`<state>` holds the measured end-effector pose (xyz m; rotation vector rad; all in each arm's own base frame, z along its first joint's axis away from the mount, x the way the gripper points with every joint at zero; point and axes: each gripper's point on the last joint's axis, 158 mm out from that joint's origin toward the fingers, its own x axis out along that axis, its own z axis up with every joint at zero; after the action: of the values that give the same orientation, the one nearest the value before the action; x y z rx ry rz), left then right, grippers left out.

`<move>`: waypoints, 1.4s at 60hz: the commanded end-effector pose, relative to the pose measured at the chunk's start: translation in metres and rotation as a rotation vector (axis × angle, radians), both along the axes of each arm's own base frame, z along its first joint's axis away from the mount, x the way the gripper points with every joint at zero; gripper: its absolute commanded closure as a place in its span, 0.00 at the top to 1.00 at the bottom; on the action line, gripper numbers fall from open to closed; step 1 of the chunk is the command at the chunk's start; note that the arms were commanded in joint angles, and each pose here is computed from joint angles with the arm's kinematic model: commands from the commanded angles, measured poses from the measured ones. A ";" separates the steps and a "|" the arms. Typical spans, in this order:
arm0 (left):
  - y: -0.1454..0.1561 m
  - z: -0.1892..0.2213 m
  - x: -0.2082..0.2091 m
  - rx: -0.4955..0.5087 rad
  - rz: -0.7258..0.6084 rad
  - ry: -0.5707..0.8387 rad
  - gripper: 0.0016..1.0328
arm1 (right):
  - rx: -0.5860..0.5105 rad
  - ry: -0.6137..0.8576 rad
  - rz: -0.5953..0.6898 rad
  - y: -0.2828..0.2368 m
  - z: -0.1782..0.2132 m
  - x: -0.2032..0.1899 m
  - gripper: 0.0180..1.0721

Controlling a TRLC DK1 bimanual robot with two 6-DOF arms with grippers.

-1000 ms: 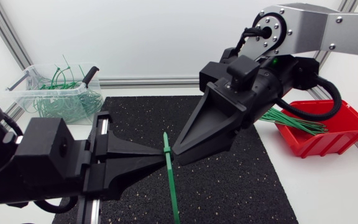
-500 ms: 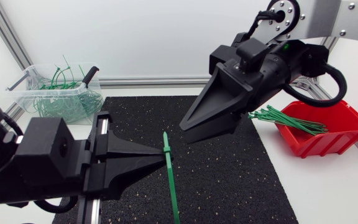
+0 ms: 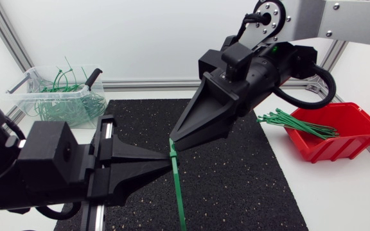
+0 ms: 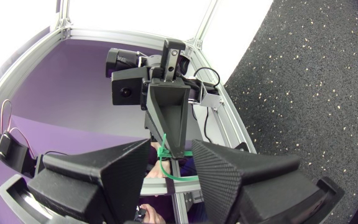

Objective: Take a green cable tie from the red box, thread the tail through the head to close it, then place it in the transparent bin on the left.

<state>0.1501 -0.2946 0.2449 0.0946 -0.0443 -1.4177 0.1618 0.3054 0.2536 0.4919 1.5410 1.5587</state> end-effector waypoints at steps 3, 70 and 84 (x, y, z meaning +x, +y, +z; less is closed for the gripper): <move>-0.002 0.004 0.000 -0.004 -0.010 -0.028 0.03 | 0.008 0.000 0.011 0.005 0.002 0.001 0.42; -0.002 0.003 -0.001 -0.002 -0.013 -0.026 0.03 | 0.028 -0.039 0.023 0.006 0.004 -0.005 0.06; -0.008 0.006 -0.025 -0.001 -0.074 -0.026 0.03 | 0.007 -0.030 -0.045 0.010 -0.006 0.021 0.06</move>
<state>0.1476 -0.2972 0.2410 0.0965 -0.0226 -1.4131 0.1709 0.3147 0.2548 0.4654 1.4796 1.5712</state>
